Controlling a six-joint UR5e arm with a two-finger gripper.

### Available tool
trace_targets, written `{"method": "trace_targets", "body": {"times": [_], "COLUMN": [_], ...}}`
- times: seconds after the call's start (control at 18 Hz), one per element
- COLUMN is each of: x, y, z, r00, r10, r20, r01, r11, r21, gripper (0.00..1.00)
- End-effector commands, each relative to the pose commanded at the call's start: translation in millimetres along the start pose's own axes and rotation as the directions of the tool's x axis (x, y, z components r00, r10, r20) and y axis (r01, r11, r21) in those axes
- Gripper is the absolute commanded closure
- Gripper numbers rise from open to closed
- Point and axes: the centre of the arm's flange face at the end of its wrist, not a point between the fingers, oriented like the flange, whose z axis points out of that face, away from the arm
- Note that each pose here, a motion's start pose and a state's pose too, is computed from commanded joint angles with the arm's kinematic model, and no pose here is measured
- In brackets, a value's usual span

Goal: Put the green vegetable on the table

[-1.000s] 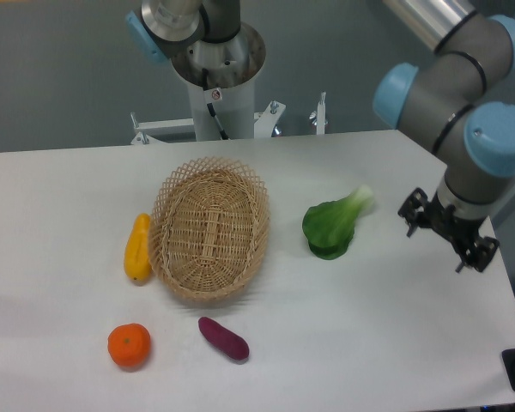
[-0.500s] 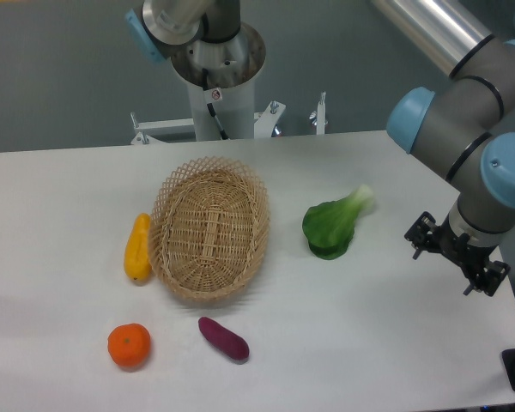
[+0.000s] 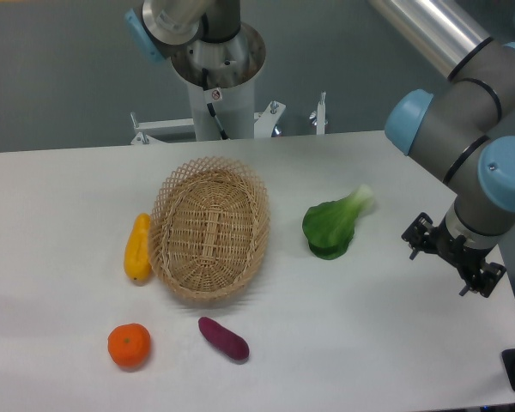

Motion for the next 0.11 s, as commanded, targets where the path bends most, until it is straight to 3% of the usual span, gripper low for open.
{"method": "trace_targets", "body": {"times": [0.11], "x": [0.3], "y": [-0.1], "z": [0.7], "r00": [1.000], "r10": [0.000], "r20": [-0.002], "r01": [0.000], "r11": [1.000], "r21": [0.001], "gripper": [0.00]}}
